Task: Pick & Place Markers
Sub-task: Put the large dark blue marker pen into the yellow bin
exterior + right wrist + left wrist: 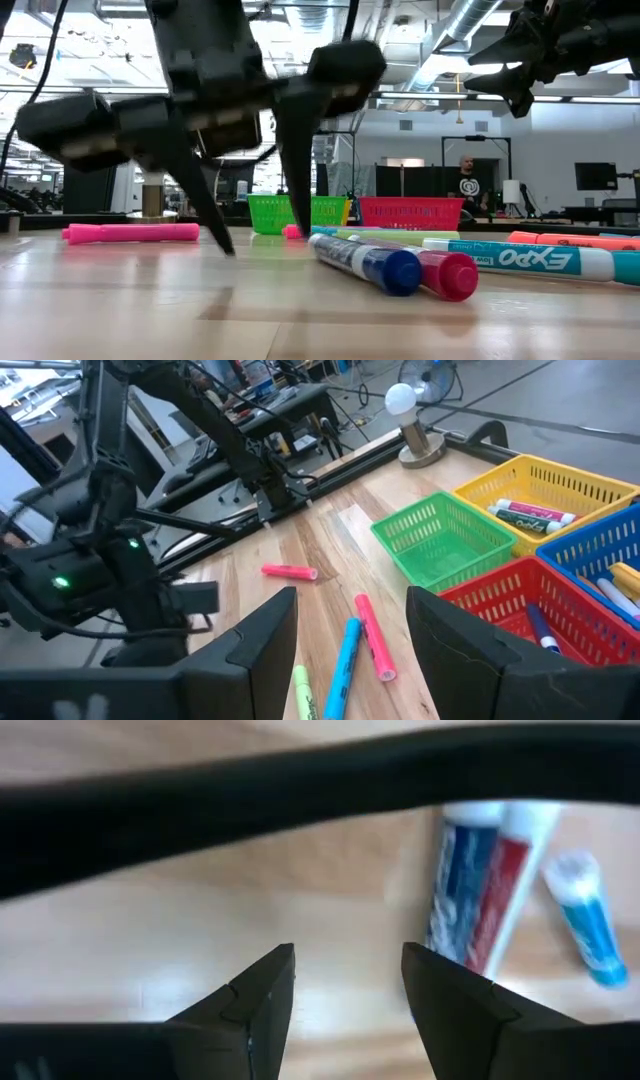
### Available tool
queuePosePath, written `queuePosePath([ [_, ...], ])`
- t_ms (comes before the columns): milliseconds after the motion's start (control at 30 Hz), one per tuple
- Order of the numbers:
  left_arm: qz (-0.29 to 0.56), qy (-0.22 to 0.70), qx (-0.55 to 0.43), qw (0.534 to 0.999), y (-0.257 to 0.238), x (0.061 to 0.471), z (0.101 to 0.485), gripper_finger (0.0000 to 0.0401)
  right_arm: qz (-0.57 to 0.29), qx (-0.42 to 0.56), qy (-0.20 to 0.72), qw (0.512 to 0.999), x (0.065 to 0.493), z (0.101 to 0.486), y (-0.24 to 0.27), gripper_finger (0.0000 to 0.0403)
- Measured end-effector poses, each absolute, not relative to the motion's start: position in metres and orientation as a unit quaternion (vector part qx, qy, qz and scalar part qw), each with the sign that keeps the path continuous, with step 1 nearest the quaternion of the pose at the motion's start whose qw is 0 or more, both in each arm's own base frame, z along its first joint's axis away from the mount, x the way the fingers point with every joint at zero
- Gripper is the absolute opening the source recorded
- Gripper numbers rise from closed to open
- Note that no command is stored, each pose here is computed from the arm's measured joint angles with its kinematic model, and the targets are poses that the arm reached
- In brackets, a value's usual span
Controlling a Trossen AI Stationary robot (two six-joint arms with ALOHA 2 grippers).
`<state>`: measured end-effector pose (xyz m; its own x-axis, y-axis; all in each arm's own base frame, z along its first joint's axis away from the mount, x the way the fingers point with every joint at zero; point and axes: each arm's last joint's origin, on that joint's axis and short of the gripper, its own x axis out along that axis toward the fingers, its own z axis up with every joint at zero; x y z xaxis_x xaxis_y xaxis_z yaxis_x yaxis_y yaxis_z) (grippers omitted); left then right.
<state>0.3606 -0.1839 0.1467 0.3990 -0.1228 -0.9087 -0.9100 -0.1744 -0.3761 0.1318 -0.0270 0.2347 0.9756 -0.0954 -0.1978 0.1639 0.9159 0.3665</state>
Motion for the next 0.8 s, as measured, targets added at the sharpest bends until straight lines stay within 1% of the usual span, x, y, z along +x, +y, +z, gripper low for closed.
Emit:
queuePosePath([
  [133,0.361,0.366,-0.682,0.520,-0.188,0.360,0.170,0.0186,-0.067,0.194,0.088,0.975,0.132,0.235,-0.027,0.0178],
  [200,0.362,0.349,-0.685,0.526,-0.186,0.363,0.174,0.0186,-0.067,0.194,0.088,0.975,0.132,0.235,-0.027,0.0178],
  [333,0.360,0.333,-0.690,0.532,-0.177,0.374,0.173,0.0186,-0.067,0.194,0.088,0.975,0.132,0.235,-0.027,0.0178],
  [533,0.366,0.337,-0.672,0.549,-0.160,0.381,0.168,0.0186,-0.066,0.194,0.088,0.975,0.132,0.235,-0.027,0.0178],
  [800,0.372,0.356,-0.665,0.540,-0.156,0.386,0.155,0.0186,-0.067,0.193,0.088,0.975,0.132,0.235,-0.027,0.0178],
])
